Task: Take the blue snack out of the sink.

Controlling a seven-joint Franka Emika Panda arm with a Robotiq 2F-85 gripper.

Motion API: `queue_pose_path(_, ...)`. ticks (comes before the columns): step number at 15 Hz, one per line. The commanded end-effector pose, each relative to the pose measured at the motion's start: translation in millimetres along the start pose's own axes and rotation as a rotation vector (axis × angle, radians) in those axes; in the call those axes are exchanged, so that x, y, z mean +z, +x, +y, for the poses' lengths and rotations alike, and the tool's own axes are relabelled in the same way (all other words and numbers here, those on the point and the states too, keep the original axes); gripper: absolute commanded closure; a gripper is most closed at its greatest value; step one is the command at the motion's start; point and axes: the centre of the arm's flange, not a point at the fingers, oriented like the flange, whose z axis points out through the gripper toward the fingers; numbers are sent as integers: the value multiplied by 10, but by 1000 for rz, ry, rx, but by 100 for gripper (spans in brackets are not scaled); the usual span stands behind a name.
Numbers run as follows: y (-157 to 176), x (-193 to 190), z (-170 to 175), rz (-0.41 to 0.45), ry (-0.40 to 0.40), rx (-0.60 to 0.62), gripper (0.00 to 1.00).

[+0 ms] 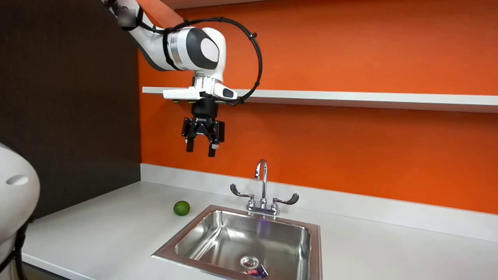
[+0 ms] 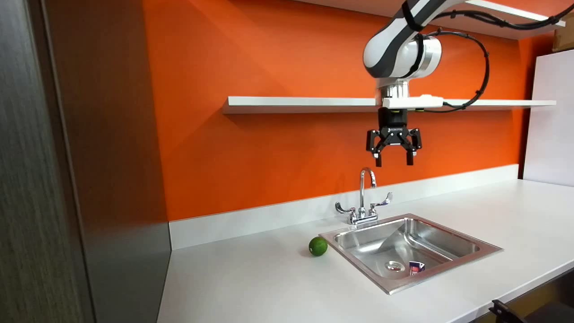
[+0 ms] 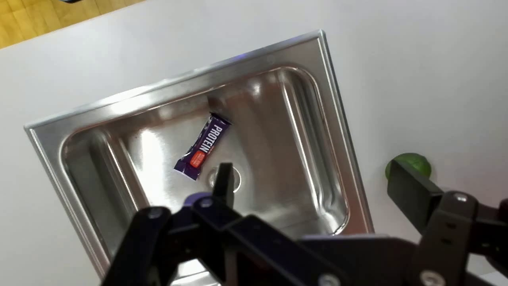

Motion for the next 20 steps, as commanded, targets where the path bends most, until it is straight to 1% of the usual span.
queue_pose_path(1,91,239,234,28,-10,79,0)
queue_pose_path(9,330,1010,751,33,7,213,0)
queue_pose_path(14,547,1484,1078,37,-16,270,0)
queue_pose_path(17,663,1805,1197,23,-27,296,0)
queue_pose_path(20,785,2073,1240,12,-36,309,0)
